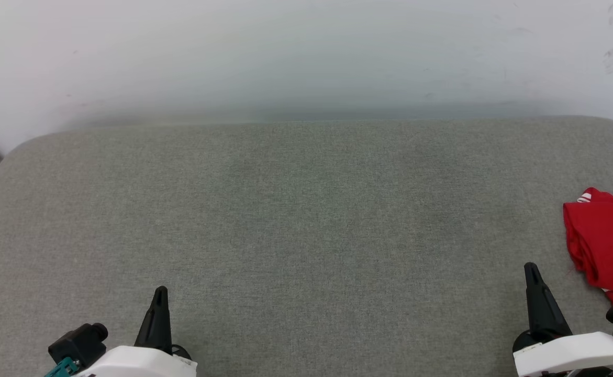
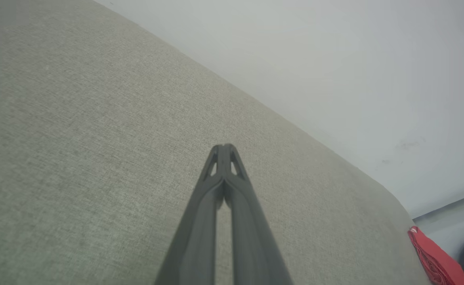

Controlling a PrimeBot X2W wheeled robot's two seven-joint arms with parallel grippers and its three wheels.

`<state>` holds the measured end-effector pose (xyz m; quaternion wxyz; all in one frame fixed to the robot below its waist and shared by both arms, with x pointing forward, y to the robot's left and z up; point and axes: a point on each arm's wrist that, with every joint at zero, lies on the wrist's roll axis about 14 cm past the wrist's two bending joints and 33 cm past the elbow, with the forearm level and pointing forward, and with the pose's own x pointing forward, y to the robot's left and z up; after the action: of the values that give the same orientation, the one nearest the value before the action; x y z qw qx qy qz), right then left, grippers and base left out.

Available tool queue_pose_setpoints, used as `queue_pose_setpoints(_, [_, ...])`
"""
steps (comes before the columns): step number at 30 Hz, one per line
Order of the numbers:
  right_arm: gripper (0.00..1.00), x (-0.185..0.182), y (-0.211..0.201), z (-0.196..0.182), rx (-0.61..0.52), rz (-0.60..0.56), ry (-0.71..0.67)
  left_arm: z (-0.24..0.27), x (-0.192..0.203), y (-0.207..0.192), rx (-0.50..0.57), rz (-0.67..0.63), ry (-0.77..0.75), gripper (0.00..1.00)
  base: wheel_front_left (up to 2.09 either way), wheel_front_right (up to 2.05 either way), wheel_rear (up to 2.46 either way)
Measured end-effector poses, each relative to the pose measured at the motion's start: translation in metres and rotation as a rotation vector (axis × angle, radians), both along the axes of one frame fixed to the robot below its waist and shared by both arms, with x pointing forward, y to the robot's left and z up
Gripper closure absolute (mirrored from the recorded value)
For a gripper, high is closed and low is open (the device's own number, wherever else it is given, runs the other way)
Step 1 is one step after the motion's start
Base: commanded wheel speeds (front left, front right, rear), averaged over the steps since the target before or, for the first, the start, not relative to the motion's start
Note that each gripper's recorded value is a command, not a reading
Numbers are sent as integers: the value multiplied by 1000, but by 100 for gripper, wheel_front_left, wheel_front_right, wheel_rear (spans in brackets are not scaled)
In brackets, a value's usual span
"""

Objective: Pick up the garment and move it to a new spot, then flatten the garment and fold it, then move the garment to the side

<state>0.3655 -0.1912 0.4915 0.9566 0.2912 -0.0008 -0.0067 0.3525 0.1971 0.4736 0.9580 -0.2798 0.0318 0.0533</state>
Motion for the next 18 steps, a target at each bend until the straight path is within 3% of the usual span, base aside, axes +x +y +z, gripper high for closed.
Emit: queue_pose_setpoints(18, [100,6,-4,-1,252,-18,21,2,9,1,-261,10,-6,100,0,0,0])
